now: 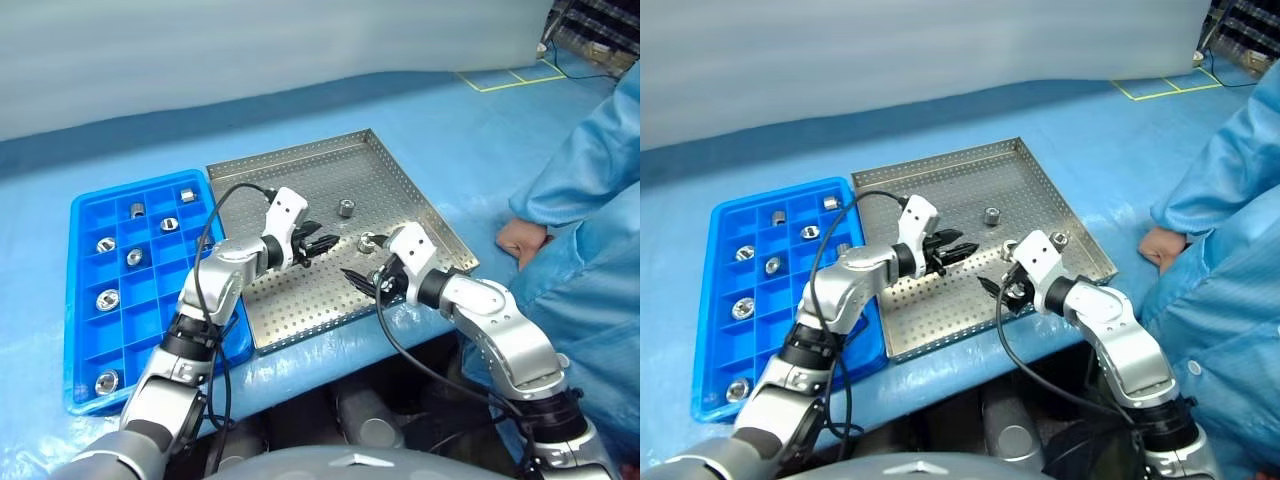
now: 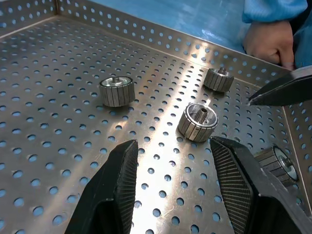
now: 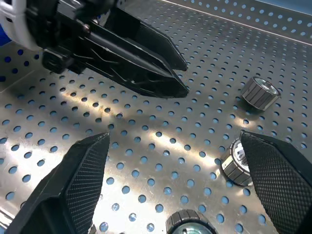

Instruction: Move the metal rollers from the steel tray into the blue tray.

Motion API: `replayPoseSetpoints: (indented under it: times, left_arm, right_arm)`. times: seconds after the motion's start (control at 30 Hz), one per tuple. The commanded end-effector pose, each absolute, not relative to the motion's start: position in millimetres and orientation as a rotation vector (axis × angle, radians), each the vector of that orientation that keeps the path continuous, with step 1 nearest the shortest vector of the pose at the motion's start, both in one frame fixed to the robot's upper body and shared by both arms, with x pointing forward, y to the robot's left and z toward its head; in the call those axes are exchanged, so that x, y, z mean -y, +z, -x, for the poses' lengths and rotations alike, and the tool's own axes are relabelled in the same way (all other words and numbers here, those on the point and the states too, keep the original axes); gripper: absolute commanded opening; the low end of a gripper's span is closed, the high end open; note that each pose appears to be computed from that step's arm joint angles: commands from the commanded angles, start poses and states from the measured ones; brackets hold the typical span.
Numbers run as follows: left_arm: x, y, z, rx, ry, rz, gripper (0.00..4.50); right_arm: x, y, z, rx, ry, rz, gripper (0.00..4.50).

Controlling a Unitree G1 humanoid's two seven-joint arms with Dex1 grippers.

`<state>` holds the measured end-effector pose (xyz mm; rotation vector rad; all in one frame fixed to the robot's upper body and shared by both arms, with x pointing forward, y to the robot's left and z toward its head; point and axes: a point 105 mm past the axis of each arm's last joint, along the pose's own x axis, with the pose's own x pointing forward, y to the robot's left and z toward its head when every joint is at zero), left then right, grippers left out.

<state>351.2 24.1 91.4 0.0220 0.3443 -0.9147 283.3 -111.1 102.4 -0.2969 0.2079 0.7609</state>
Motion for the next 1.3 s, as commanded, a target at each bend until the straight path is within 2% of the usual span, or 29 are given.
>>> replayPoseSetpoints:
  times: [0.03, 0.27, 0.53, 0.73, 0.87, 1.07, 1.17, 1.3]
  left_arm:
    - [-8.5, 93.5, -358.0, -0.323, -0.956, -0.064, 2.54]
    - [1.4, 82.6, -363.2, -0.348, -0.977, -0.094, 2.54]
    - [-1.3, 66.1, -379.0, -0.369, -0.866, -0.110, 2.54]
    - [-1.4, 65.8, -381.3, -0.350, -0.840, -0.080, 2.54]
    - [-2.8, 65.7, -382.6, -0.341, -0.827, -0.074, 1.73]
    - [-5.0, 62.3, -382.7, -0.357, -0.819, -0.094, 1.69]
    - [-6.6, 70.7, -384.5, -0.326, -0.810, -0.073, 1.69]
    - [-25.5, 101.6, -384.9, -0.228, -0.774, -0.015, 1.69]
  right_arm:
    - [118.3, 119.1, -279.4, -0.150, 0.715, 0.321, 4.50]
    - [124.7, 118.0, -271.0, -0.159, 0.665, 0.311, 4.50]
    - [124.8, 117.9, -270.4, -0.161, 0.659, 0.312, 4.50]
    - [122.9, 116.8, -271.3, -0.163, 0.665, 0.311, 4.50]
    - [122.4, 116.1, -272.1, -0.164, 0.665, 0.313, 4.50]
    - [122.8, 116.9, -273.2, -0.159, 0.660, 0.316, 4.50]
    - [121.4, 117.1, -274.2, -0.157, 0.663, 0.319, 4.50]
    - [110.7, 119.0, -272.4, -0.143, 0.714, 0.309, 4.50]
